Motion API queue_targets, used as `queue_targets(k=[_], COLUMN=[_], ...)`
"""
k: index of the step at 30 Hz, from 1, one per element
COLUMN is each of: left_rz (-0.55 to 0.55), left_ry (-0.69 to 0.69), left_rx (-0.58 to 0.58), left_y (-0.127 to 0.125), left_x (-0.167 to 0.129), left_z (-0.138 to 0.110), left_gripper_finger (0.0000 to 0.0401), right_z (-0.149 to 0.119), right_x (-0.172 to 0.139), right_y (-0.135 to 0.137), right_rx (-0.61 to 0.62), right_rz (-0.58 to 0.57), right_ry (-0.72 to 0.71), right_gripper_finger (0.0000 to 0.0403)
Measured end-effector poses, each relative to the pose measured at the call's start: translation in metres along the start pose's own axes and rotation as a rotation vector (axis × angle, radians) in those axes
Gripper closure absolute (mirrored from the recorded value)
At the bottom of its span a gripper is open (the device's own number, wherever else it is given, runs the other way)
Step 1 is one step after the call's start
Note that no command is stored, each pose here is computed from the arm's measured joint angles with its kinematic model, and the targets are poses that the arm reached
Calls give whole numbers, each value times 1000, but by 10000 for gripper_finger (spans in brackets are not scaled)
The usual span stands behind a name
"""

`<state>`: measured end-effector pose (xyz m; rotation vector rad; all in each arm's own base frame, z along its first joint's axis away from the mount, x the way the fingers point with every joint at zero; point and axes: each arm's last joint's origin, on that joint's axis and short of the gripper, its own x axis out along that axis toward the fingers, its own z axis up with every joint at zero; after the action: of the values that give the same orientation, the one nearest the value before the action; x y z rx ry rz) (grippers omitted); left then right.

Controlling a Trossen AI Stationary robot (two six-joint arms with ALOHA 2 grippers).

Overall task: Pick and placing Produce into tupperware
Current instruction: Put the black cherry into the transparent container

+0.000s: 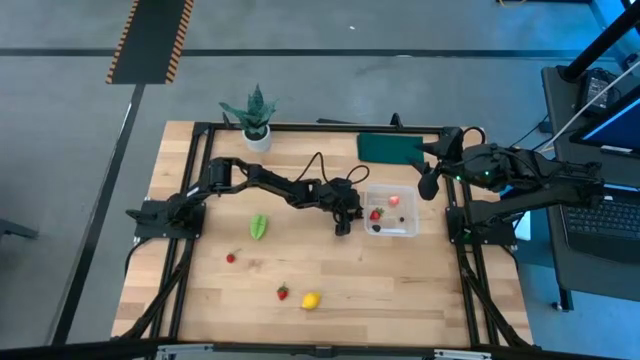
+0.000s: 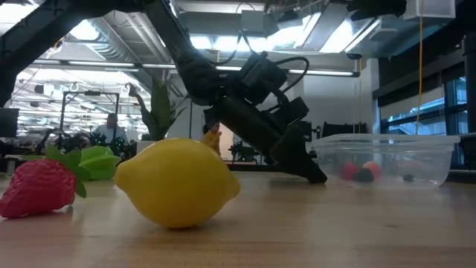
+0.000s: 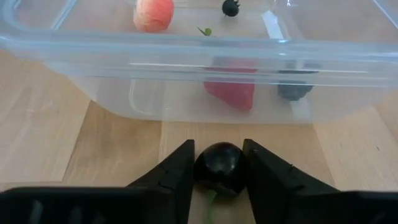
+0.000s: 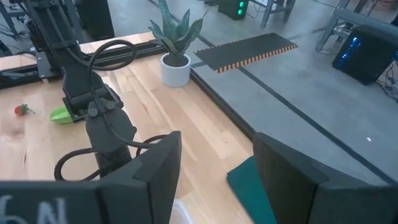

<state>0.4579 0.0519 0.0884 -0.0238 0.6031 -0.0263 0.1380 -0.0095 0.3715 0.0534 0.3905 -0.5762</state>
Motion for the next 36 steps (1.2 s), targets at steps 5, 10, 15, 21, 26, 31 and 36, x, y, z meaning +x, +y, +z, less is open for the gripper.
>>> queue_targets(k=[5, 10, 15, 21, 26, 31, 36], left_rz=[-2, -8, -7, -5, -2, 11, 30], left_ry=[2, 3, 3, 4, 34, 38, -59], left_rx=[-6, -52, -56, -58, -67, -17, 17], left_y=[0, 2, 2, 3, 6, 9, 12], left_x=[0, 0, 0, -4, -21, -51, -84], left_z=[0, 0, -1, 2, 16, 41, 73], left_gripper_finger=[292, 268, 291, 295, 283, 295, 295], right_z=[0, 0, 0, 0, 0, 0, 0], right_x=[0, 0, 0, 0, 0, 0, 0], right_y=[0, 0, 0, 0, 0, 0, 0], right_rx=[-10, -10, -9, -7, -7, -7, -7], right_rz=[0, 0, 0, 0, 0, 0, 0], right_ry=[0, 0, 0, 0, 0, 0, 0], right_gripper_finger=[199, 199, 199, 199, 199, 199, 199])
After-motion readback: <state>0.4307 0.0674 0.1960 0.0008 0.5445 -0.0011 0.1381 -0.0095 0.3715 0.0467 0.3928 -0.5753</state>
